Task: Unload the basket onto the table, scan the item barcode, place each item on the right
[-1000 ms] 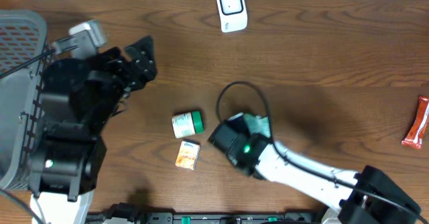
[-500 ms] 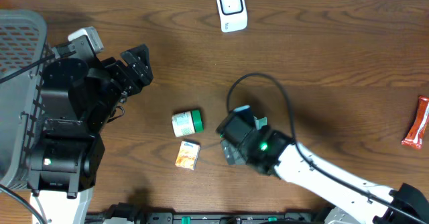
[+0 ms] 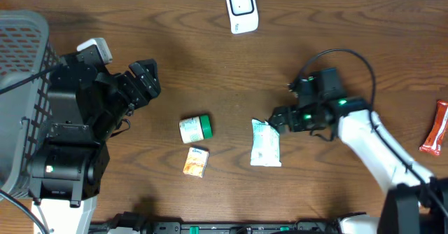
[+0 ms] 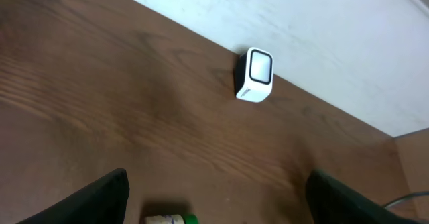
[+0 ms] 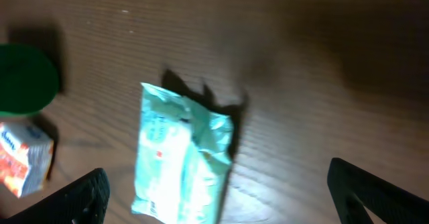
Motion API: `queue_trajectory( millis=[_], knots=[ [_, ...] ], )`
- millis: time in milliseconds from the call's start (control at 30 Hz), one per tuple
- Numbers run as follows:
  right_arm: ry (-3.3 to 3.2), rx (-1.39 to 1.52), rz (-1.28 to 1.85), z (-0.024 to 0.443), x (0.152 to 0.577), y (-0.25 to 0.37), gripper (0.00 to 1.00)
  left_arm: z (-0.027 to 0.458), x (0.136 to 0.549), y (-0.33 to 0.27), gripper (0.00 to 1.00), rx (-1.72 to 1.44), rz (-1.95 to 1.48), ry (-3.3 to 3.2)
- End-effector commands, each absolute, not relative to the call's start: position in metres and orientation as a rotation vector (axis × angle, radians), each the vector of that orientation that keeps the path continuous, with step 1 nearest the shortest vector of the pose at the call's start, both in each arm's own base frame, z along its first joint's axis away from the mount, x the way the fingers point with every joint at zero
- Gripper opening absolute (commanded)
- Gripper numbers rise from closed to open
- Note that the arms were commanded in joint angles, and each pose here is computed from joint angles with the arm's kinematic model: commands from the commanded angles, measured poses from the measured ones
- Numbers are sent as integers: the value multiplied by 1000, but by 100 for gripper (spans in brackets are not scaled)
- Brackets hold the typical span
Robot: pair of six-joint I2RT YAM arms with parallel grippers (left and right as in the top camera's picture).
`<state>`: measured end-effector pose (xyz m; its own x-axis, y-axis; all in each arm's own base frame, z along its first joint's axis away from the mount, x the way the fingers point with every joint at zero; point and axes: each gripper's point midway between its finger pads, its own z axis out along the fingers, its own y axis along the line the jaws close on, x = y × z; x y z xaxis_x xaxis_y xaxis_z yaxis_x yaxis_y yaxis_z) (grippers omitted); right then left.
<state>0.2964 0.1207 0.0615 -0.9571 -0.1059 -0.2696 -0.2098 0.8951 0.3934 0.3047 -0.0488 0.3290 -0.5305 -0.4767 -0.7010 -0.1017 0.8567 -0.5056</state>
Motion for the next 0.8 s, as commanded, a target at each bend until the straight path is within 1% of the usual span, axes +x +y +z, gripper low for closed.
queue_trajectory(
  millis=[0, 100, 233, 367, 400, 500, 567, 633, 700, 733, 767],
  knots=[
    [2744, -454, 898, 55, 291, 130, 99, 335, 304, -46, 85, -404, -488, 2087],
    [2713, -530, 1031, 42, 288, 137, 99, 335, 304, -46, 85, -404, -488, 2087],
    [2770, -534, 1061, 12, 285, 140, 99, 334, 304, -46, 85, -405, -488, 2088],
    [2822, -585, 1095, -8, 272, 143, 99, 333, 303, -46, 85, -407, -486, 2097],
    [2832, -602, 1110, -10, 268, 145, 98, 332, 303, -46, 85, -407, -485, 2099],
    [2868, -705, 1143, -13, 248, 149, 86, 330, 302, -46, 85, -410, -483, 2107],
    [2893, -770, 1145, -13, 236, 149, 81, 329, 301, -46, 85, -411, -482, 2112],
    [2936, -799, 1099, -17, 230, 145, 77, 328, 300, -45, 85, -413, -481, 2119],
    [2965, -815, 1055, -20, 227, 142, 68, 326, 299, -45, 85, -415, -479, 2127],
    [2971, -820, 1041, -21, 227, 141, 59, 325, 298, -45, 85, -417, -478, 2133],
    [2976, -823, 1027, -22, 227, 139, 48, 324, 297, -45, 85, -418, -476, 2138]
  ],
)
